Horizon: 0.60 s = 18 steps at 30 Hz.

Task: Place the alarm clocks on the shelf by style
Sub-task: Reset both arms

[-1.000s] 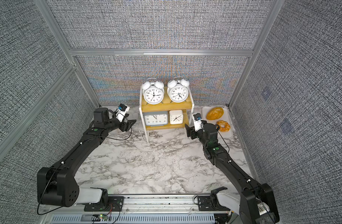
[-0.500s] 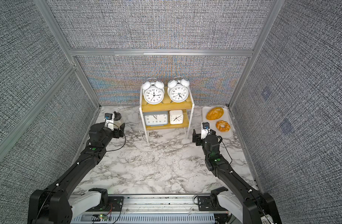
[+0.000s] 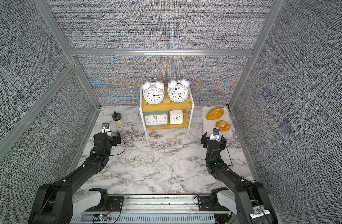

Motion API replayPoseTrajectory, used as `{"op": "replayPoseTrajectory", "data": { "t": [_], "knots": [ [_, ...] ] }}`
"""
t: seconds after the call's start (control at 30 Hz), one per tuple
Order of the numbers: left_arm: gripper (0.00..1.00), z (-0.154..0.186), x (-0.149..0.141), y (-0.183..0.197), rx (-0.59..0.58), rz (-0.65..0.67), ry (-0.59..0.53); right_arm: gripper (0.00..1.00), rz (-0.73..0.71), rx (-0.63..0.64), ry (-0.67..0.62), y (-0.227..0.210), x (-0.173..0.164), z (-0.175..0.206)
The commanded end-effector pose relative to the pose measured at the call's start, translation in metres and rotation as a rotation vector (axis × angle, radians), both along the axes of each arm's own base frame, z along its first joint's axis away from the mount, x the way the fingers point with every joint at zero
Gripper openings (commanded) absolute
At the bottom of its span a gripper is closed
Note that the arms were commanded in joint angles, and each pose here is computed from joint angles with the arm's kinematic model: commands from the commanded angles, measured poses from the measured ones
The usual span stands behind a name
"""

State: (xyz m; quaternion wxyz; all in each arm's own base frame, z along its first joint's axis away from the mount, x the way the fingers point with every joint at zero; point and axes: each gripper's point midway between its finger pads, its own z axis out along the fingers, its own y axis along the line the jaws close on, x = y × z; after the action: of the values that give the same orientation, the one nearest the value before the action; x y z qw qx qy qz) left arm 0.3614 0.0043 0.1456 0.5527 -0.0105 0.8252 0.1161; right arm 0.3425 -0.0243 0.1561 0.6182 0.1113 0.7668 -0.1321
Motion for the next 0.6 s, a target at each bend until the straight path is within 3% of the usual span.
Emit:
{"op": "replayPoseTrajectory", "data": {
  "t": [0.0,0.33,0.57],
  "knots": [
    [0.99,0.005,0.003,0.006,0.042,0.027,-0.055,0.98,-0.021,0.005,-0.072,-0.009,0.001,0.010],
    [0.99,-0.017,0.007,0.000,0.044,-0.040,-0.040,0.99,0.135,-0.035,-0.080,0.003,0.006,-0.008],
    [0.99,-0.016,0.010,-0.016,-0.064,-0.147,-0.075,0.99,0.191,-0.029,-0.120,0.011,0.007,-0.006]
  ]
}}
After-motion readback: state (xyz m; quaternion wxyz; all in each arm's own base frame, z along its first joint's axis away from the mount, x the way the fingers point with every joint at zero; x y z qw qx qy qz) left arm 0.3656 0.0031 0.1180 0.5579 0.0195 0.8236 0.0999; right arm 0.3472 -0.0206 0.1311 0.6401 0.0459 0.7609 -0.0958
